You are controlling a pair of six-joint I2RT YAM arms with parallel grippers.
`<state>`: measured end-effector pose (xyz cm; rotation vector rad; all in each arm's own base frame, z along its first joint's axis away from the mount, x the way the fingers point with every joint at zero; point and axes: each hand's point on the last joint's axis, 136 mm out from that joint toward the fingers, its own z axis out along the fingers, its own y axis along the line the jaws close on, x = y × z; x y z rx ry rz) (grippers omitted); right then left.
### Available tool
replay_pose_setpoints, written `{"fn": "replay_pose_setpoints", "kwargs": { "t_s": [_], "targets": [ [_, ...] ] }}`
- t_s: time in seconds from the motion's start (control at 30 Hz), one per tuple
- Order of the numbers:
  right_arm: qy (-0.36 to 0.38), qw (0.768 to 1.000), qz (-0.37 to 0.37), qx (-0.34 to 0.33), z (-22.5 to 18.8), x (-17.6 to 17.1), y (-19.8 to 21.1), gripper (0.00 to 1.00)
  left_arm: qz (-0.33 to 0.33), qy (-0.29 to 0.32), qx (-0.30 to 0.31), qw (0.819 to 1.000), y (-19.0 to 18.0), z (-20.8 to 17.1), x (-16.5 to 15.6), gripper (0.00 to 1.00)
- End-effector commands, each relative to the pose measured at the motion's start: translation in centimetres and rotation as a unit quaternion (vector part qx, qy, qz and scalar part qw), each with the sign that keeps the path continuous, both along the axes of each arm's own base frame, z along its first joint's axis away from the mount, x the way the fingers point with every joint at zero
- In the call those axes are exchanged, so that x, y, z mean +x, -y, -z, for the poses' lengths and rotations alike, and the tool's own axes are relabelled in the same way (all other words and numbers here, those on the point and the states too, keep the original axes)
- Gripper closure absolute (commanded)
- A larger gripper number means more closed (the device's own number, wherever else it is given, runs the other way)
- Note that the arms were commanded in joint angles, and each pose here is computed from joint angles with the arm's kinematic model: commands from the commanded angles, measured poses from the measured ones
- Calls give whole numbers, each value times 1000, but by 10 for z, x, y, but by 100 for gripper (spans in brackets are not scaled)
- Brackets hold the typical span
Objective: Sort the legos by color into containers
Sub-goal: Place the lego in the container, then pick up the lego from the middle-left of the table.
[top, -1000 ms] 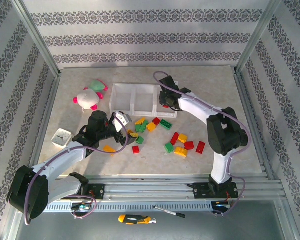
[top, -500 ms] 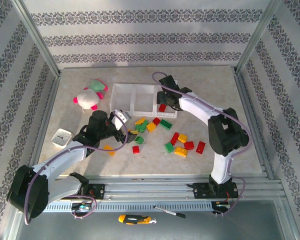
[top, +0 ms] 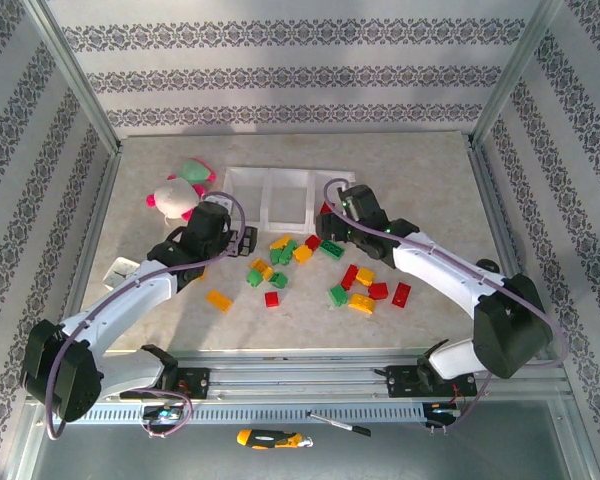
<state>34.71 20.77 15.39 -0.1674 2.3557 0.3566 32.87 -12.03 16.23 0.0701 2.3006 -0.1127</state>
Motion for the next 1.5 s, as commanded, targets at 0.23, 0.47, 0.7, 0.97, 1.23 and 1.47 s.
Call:
{"fn": "replay_pose_setpoints", "kwargs": {
  "t_s": [0.23, 0.47, 0.7, 0.97, 1.23, 1.47],
  "targets": [
    [70, 988, -136, -1, -31, -24, -66, 12, -216, -134, 9, 967, -86, 64, -36, 2],
    [66, 988, -142, 0, -28, -23, -80, 11, -247, -219, -24, 944, -96, 108, -45, 7],
    [57, 988, -142, -3, -21, -27, -81, 11, -267, -268, -24, 925, -100, 136, -48, 22],
    [61, 990, -130, -7, -22, -30, -72, 11, -263, -279, -14, 924, -101, 136, -47, 52],
    [76, 988, -132, -2, -35, -30, -71, 10, -247, -244, -19, 938, -99, 90, -37, 63],
    [79, 988, -130, 4, -39, -29, -73, 10, -180, -169, -43, 968, -70, 23, 6, 67]
  ]
}}
